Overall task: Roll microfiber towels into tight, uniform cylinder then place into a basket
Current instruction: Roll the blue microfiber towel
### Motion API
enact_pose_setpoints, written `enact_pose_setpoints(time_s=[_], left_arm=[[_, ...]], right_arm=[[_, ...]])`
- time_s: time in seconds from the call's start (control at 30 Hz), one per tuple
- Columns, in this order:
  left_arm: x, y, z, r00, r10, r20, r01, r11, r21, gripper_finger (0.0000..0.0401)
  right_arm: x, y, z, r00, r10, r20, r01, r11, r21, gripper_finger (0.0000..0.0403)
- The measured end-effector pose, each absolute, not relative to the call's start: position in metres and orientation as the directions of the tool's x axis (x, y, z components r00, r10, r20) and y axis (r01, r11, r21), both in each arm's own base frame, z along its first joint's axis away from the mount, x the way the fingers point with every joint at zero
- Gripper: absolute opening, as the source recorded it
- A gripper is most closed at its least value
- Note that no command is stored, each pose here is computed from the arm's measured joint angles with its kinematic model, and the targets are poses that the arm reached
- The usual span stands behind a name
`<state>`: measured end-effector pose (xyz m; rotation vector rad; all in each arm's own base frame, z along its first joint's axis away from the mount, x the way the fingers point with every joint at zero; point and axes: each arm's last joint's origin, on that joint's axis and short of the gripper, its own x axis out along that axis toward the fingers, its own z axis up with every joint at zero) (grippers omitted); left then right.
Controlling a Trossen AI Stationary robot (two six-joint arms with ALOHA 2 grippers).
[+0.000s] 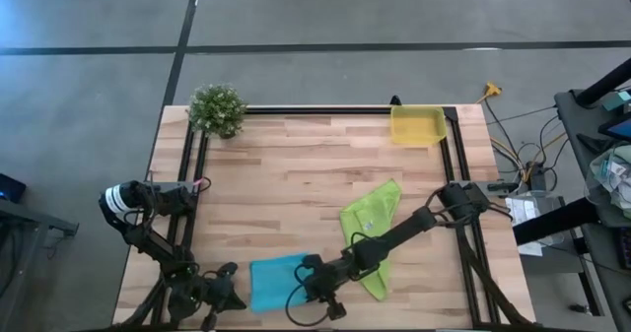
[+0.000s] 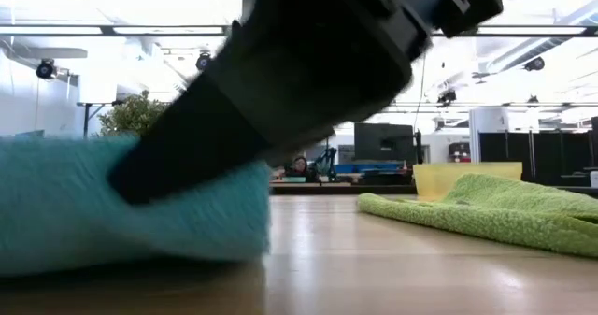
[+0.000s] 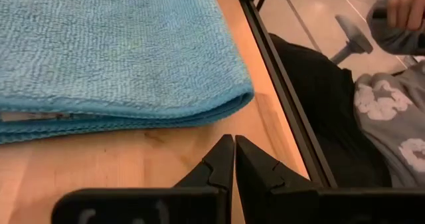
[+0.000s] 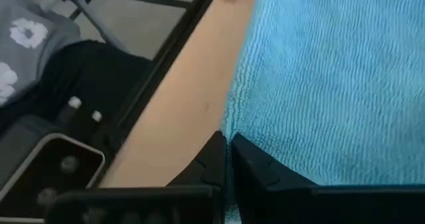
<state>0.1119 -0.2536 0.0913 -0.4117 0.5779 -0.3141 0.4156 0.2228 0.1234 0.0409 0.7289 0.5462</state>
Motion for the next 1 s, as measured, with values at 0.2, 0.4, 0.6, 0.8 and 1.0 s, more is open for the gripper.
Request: enact_pose_setpoints(time_s=[0.2,0.4,0.6,0.8,1.0], left_arm=[[0.112,-0.255,0.092,0.794,-0.400,-0.457,0.199,0.882,-0.426,0.0000],[0.112,-0.265,0.105,0.801,-0.428,-0.418,0.369,0.904,-0.218,0.0000],[0.114,-0.272,0.122,0.827,-0.432,-0.361,0.440,0.896,-0.062,0.0000],[0.117,-0.278,0.138,0.845,-0.432,-0.315,0.441,0.897,-0.047,0.0006],[0.124,-0.287,0.147,0.855,-0.396,-0.334,0.465,0.871,0.157,0.0060]], right_arm=[[0.419,0.218,0.127,0.624,0.479,-0.617,-0.406,0.874,0.268,0.0009],[0.422,0.208,0.119,0.613,0.441,-0.656,-0.328,0.897,0.296,0.0009],[0.424,0.204,0.113,0.609,0.431,-0.666,-0.277,0.902,0.330,0.0009],[0.426,0.201,0.113,0.615,0.427,-0.663,-0.220,0.900,0.376,0.0009],[0.427,0.198,0.114,0.615,0.429,-0.661,-0.161,0.890,0.427,0.0009]])
